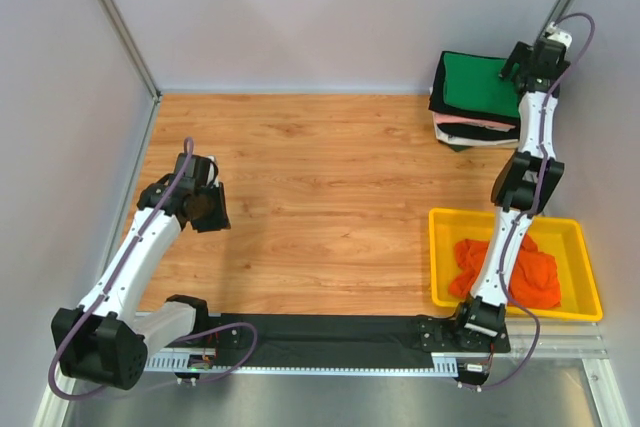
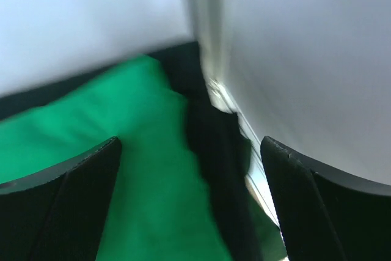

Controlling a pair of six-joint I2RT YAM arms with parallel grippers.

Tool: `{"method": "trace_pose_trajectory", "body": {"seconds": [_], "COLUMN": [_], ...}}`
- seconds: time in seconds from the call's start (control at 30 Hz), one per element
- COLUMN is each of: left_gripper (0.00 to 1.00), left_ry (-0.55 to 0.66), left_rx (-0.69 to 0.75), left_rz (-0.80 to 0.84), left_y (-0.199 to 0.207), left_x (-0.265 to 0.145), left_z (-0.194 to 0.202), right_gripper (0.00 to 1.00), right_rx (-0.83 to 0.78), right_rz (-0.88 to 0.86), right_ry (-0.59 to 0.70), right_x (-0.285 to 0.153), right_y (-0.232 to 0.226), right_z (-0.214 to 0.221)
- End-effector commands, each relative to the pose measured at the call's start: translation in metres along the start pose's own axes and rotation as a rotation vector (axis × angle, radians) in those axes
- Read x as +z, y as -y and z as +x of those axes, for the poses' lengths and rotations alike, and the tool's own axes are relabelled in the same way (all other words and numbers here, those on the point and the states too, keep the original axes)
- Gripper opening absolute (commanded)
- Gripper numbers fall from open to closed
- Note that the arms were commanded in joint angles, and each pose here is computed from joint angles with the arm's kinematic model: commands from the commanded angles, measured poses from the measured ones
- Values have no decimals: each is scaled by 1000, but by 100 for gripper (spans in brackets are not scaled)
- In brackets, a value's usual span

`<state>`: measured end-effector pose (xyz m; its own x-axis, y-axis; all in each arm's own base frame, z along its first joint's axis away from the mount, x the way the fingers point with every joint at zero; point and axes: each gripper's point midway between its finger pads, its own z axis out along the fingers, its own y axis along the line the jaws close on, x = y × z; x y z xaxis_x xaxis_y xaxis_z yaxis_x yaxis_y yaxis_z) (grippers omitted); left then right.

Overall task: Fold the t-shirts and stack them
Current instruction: Neatly place the folded tshirt to the corner, then reset both grippers

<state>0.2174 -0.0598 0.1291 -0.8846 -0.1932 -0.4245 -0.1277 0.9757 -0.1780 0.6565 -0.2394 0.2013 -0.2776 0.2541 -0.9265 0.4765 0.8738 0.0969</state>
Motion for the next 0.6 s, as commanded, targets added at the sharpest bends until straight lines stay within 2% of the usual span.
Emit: {"method": "trace_pose_trajectory", "body": {"seconds": [0.0, 0.07, 0.1, 0.17, 0.27, 0.37, 0.43, 0.47, 0.53, 0.57], "left_gripper": [36, 36, 35, 35, 35, 35, 36, 35, 36, 35], "left_ry": [22, 27, 29, 44, 73, 98, 111, 116, 130, 138], "left_rx": [-4, -3, -1, 1, 2, 2, 6, 6, 10, 10], "left_rz": [5, 12, 15, 24, 38, 49, 59, 63, 73, 74], "left_y": [1, 2, 3, 4, 5, 6, 7, 8, 9, 9], "left_x": [-1, -2, -3, -6, -11, -16, -18, -20, -23, -24], "left_z": [-4, -4, -4, -6, -8, -10, -11, -12, -13, -13], "right_gripper": [97, 98, 98, 100, 100, 100, 100, 100, 100, 100], "right_rx": [124, 136, 149, 168, 197, 233, 246, 266, 297, 298], "right_rz": [149, 153, 141, 125, 63, 9, -28, -58, -146, -197], "right_ry": [147, 141, 185, 216, 300, 333, 293, 309, 224, 226], "right_x": [-18, -28, -49, -69, -120, -162, -177, -201, -212, -235], "right_y": [33, 34, 30, 28, 19, 10, 4, 0, -18, -28], "right_z": [-53, -56, -82, -102, -153, -180, -175, -186, -165, -171]}}
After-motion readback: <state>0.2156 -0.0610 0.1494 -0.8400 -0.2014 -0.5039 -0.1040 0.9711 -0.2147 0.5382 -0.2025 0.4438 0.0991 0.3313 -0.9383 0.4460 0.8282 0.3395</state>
